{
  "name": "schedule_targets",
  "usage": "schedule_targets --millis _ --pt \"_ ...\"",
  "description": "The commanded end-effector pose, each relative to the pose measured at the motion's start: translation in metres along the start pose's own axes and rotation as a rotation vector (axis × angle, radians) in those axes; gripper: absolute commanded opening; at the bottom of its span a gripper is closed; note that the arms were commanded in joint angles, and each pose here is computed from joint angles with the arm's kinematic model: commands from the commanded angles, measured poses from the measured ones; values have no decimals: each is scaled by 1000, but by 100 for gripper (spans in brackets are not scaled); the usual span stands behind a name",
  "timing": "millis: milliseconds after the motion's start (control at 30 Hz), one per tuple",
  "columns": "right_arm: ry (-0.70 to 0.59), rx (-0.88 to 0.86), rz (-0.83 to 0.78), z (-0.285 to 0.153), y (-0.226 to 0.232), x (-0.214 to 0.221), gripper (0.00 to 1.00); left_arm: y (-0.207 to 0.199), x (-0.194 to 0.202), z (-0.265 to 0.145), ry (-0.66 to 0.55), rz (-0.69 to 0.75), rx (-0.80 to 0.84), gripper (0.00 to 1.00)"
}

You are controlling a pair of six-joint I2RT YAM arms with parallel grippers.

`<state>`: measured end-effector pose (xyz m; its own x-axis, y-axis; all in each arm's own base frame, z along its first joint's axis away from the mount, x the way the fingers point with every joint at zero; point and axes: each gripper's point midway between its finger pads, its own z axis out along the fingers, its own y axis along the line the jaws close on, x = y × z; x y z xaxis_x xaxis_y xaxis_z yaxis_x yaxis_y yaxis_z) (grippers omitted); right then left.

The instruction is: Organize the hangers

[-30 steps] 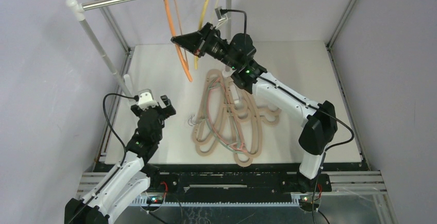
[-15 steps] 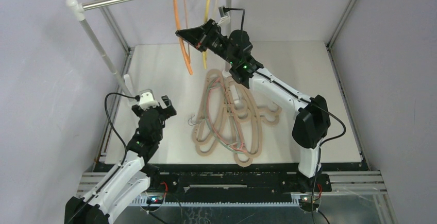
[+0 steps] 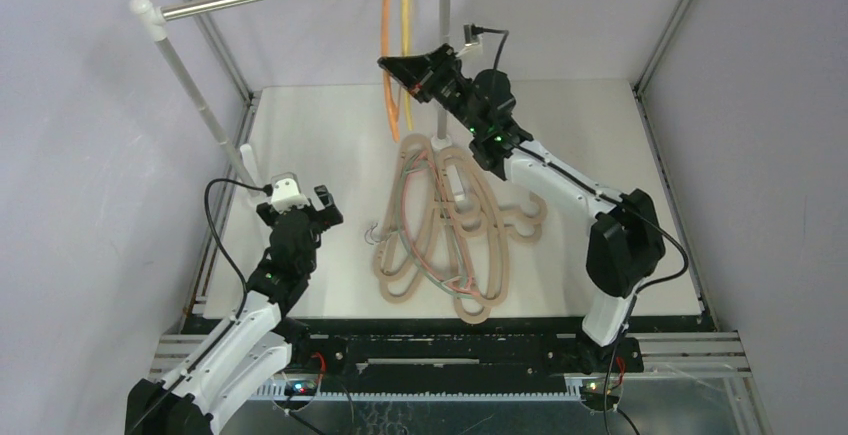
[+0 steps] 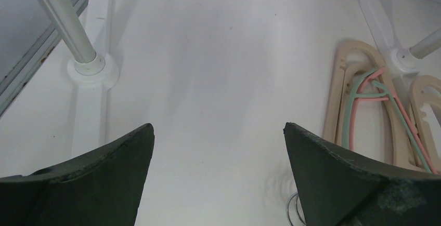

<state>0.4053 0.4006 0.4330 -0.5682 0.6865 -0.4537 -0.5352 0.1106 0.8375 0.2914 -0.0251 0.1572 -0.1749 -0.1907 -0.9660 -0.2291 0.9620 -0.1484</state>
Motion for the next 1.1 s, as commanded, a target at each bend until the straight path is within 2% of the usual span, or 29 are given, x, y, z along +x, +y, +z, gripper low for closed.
schedule_targets --millis 0,400,667,733,833,867,1067 --pt "-131 -108 -20 -23 48 -47 0 -6 -3 1 -23 -26 25 99" --pt "-216 -70 -56 -42 43 -90 0 -5 -1 2 -18 -21 18 100" --pt "-216 -33 -57 -51 30 -96 1 -4 -1 1 -20 -22 16 99" --pt "-206 -27 -62 -54 30 -94 22 -4 -1 1 -19 -21 15 99" --pt "-209 13 -87 -59 31 -94 60 -3 -1 1 -19 -18 13 100" --pt "-215 25 -101 -61 31 -95 67 -3 -1 1 -18 -17 13 99" --pt "-244 76 -177 -79 39 -97 78 -2 -2 1 -21 -15 9 99"
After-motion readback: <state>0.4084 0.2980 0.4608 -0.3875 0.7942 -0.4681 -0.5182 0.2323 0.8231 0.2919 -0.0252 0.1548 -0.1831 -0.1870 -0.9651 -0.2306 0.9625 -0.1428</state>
